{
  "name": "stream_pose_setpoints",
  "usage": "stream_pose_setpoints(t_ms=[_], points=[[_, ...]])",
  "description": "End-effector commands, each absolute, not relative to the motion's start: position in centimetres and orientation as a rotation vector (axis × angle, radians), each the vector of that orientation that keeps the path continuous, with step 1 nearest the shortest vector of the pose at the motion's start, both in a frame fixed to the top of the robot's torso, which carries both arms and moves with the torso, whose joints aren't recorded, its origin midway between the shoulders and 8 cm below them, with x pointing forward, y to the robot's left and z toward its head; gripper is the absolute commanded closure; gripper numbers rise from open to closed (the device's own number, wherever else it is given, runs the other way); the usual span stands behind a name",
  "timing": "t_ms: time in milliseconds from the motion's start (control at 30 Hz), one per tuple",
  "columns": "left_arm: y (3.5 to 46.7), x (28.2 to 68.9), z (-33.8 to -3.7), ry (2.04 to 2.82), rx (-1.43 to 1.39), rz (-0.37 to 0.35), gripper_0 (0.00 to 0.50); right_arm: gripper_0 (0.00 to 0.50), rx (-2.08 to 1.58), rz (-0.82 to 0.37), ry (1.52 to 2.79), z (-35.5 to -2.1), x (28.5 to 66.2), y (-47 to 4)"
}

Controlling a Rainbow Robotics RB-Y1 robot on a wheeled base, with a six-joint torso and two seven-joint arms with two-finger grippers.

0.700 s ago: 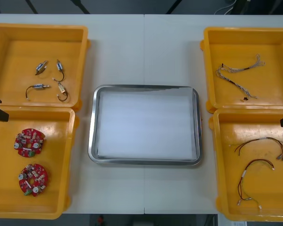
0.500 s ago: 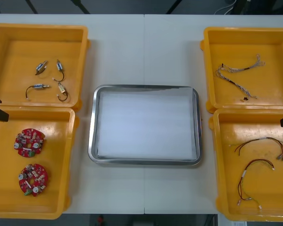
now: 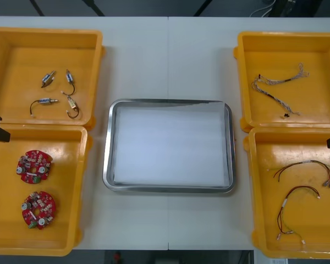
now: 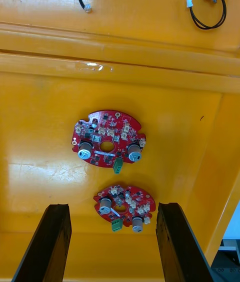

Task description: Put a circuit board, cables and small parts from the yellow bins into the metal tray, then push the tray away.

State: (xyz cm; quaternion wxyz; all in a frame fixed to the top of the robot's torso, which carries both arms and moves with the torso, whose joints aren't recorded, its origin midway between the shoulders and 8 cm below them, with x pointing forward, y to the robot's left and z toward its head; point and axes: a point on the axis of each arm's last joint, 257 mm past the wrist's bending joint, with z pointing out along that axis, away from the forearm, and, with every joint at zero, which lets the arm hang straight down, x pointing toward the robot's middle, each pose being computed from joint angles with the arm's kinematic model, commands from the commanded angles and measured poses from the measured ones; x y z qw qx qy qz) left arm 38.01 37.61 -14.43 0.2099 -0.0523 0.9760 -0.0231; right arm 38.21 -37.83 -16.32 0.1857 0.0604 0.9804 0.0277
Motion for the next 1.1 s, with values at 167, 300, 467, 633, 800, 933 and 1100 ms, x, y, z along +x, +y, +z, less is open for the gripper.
stream_pose_setpoints(t_ms=[167,300,467,633,800,933,1100], points=[[38.71,38.65,-12.27,2.666,-0.242,-0.038,0.0,0.0,0.207,0.087,2.726,-15.54,38.5,-37.83],[38.71,38.65,-12.27,2.666,-0.242,-0.038,0.0,0.0,0.207,0.087,2.726,-15.54,38.5,-37.83],[38.71,38.65,-12.27,2.666,-0.242,-0.038,0.0,0.0,0.207,0.087,2.726,-15.54,38.5,-37.83],[38.71,38.65,-12.27,2.666,-0.242,-0.038,0.0,0.0,0.207,0.087,2.726,-15.54,38.5,-37.83],[38.71,38.65,-12.27,2.666,-0.242,-0.038,0.0,0.0,0.207,0.087,2.726,-15.54,38.5,-37.83],[38.71,38.65,-12.27,2.666,-0.242,-0.038,0.0,0.0,0.207,0.087,2.726,-15.54,38.5,-37.83],[38.71,38.65,-12.27,2.666,-0.242,-0.038,0.0,0.0,0.207,0.087,2.726,-15.54,38.5,-37.83]])
